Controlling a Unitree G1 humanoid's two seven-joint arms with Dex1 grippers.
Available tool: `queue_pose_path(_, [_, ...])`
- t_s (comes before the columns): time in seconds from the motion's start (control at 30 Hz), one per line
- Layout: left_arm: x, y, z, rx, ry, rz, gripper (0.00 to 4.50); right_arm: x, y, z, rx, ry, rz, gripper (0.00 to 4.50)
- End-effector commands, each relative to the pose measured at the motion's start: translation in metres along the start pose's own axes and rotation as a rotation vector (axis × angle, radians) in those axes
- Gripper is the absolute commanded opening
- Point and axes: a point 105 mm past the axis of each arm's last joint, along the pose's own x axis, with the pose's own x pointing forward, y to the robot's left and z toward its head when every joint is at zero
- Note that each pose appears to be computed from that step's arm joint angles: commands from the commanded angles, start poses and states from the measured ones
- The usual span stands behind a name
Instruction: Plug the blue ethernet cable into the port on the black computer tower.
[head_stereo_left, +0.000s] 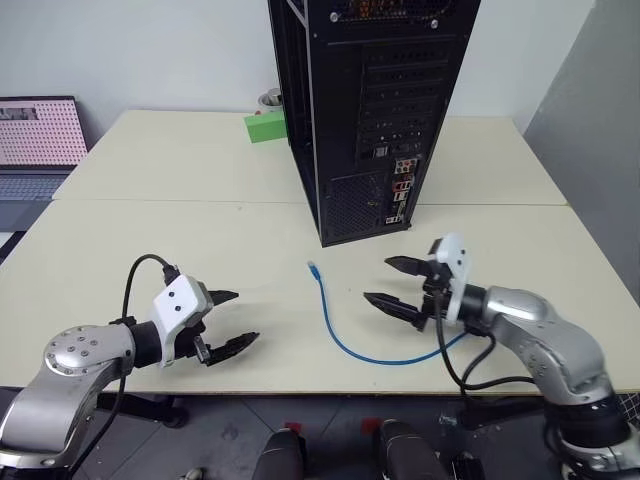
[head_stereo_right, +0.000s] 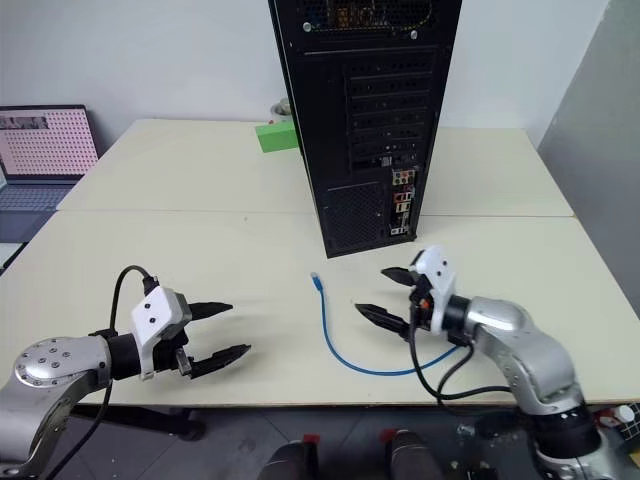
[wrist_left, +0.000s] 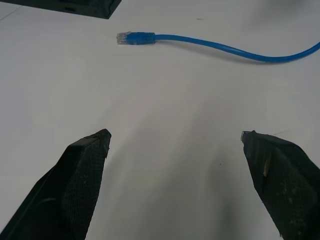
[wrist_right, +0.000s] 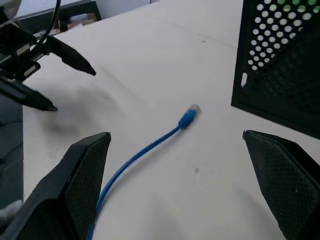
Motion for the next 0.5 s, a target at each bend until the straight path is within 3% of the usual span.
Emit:
queue_pose_path(0.03, [-0.001,0.008,0.005,0.025,-0.019,0.027,4.46,0.025,0.006,0.0,-0.031,0.008,0.014,4.5])
queue_pose_path(0.23, [-0.001,0.02,0.006,0.023,-0.035,0.073,4.46,0.07,0.004,-0.012,0.006,0.054,-0.03,4.5])
queue_pose_path(0.5, [0.001,0.02,0.005,0.036,-0.037,0.072,4.46,0.088,0.01,-0.032,0.037,0.146,-0.044,4.5])
